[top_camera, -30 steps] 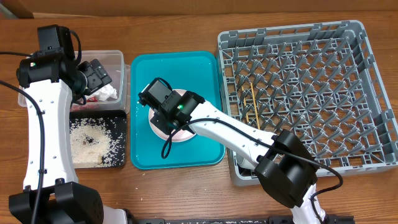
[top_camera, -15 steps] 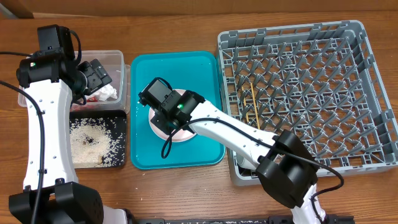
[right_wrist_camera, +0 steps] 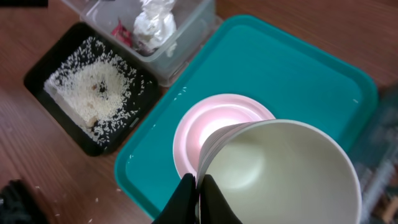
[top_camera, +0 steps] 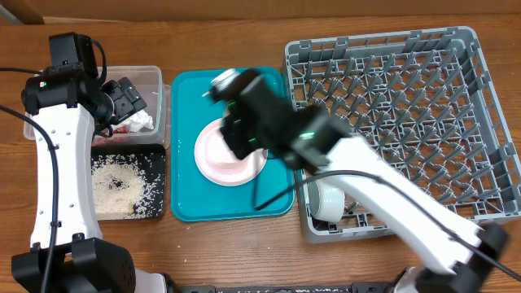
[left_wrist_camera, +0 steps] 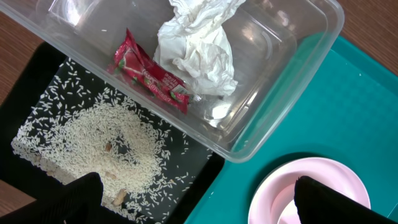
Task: Sort waste into correct bins and load items into the dishwasher
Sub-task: 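Lift the white cup and carry it right to the rack's back corner, then set the cup upside down in the rack and open the right gripper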
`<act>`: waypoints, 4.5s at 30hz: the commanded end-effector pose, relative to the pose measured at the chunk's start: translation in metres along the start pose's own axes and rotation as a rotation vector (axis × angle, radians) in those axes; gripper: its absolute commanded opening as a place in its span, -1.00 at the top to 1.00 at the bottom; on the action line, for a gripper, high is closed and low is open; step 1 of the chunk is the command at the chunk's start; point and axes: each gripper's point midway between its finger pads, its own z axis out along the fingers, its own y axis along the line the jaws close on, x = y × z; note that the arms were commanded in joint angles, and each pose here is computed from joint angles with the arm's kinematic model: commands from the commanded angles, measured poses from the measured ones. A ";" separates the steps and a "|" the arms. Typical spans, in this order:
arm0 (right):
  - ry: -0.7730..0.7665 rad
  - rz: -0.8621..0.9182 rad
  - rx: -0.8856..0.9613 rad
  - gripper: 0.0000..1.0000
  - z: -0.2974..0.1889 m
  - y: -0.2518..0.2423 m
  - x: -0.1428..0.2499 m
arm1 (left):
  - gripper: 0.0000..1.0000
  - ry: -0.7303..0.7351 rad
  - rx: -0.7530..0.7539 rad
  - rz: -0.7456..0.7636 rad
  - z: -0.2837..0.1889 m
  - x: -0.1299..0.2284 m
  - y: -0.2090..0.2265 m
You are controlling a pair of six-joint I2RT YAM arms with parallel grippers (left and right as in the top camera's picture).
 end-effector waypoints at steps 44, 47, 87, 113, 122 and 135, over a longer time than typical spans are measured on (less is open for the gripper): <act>-0.052 0.668 -0.846 0.92 -0.023 -0.127 0.100 | -1.00 -0.016 0.014 -0.013 -0.005 -0.005 -0.004; -0.060 0.693 -0.829 0.92 -0.022 -0.135 0.106 | -1.00 -0.017 0.014 -0.013 -0.005 -0.005 -0.004; -0.568 0.708 -0.627 0.92 -0.031 -0.221 -0.001 | -1.00 -0.017 0.014 -0.013 -0.005 -0.005 -0.004; -0.490 1.002 -0.728 0.92 0.073 -0.265 -0.028 | -1.00 -0.017 0.014 -0.013 -0.005 -0.005 -0.004; -0.440 1.039 -0.704 0.92 0.102 -0.261 -0.014 | -1.00 -0.017 0.014 -0.013 -0.005 -0.005 -0.004; -0.373 1.028 -0.724 0.80 0.099 -0.268 0.003 | -1.00 -0.017 0.014 -0.013 -0.005 -0.005 -0.004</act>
